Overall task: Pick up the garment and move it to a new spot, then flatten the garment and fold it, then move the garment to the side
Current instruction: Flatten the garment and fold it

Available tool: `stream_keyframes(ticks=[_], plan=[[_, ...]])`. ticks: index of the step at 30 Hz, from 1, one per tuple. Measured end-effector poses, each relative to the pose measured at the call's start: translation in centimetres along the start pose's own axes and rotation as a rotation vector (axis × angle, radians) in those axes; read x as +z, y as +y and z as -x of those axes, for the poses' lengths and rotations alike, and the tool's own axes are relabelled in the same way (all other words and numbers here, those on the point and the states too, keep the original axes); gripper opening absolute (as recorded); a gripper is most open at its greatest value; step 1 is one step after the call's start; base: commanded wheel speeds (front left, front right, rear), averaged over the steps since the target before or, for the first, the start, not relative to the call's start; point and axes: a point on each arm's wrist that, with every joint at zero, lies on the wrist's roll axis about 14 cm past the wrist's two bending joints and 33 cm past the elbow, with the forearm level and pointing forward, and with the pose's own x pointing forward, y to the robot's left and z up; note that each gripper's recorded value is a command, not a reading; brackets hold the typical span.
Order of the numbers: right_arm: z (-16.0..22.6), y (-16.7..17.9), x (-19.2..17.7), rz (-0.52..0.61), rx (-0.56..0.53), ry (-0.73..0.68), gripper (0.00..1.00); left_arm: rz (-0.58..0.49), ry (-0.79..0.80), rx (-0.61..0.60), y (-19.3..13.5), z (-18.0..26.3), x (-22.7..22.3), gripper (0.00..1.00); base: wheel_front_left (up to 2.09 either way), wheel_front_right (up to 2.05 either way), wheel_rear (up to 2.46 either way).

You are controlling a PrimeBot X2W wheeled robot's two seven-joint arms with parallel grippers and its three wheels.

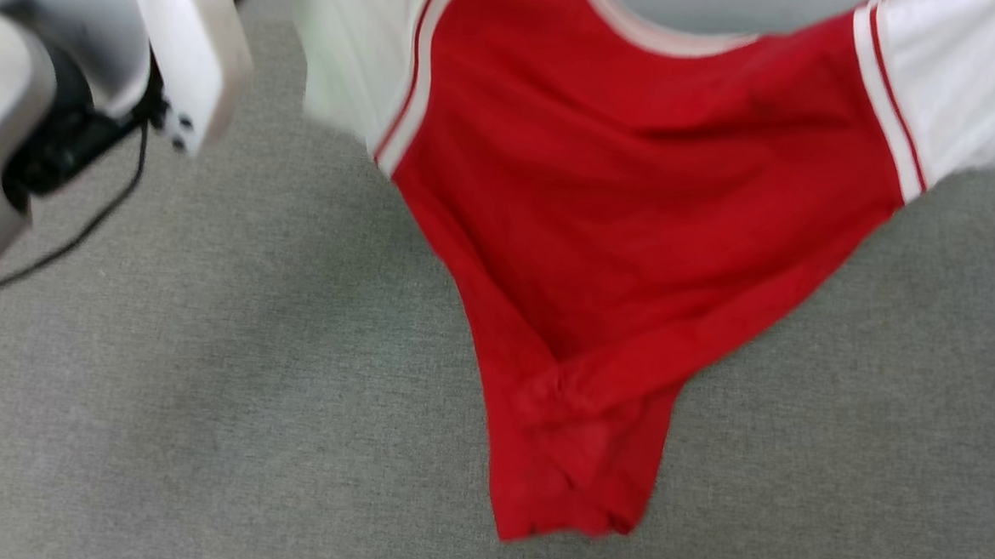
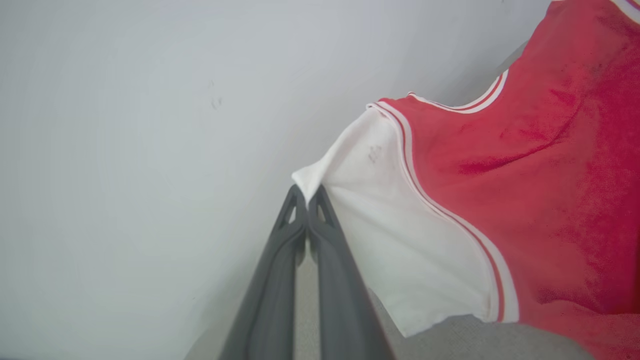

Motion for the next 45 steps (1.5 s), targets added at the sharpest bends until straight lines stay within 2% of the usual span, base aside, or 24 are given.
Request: stream_keyframes(ticks=[13,17,23,27,30,34,40,45], plan=[[-5.8,-4.5,7.6,0.052,-0.144,-0.156,0.0,-0.03,-0.267,0.175,6.6,-6.1,8.7,0.0,0.0,0.0,0.0],[-7.1,-6.6,10.9,0.081,-0.209,-0.236,0.0,-0.042,-0.338,0.214,8.3,-7.7,10.9,0.0,0.0,0.0,0.0],[-8.5,-9.0,15.2,0.117,-0.293,-0.355,0.0,-0.052,-0.447,0.279,11.1,-9.0,13.6,0.0,0.0,0.0,0.0],[-9.9,-9.2,16.3,0.129,-0.308,-0.393,0.0,-0.052,-0.485,0.297,12.2,-9.9,14.3,0.0,0.0,0.0,0.0],[-11.4,-8.7,15.7,0.138,-0.294,-0.382,0.0,-0.036,-0.477,0.292,12.3,-11.0,13.3,0.0,0.0,0.0,0.0],[-13.7,-7.6,12.7,0.124,-0.257,-0.315,0.0,-0.019,-0.428,0.28,12.1,-12.6,10.9,0.0,0.0,0.0,0.0],[-16.8,-3.4,4.5,0.079,-0.139,-0.154,0.0,0.057,-0.337,0.233,10.1,-14.5,4.3,0.0,0.0,0.0,0.0],[-16.8,0.5,-1.1,0.02,-0.044,-0.075,0.0,0.118,-0.272,0.186,7.0,-14.6,-1.6,0.0,0.0,0.0,0.0]])
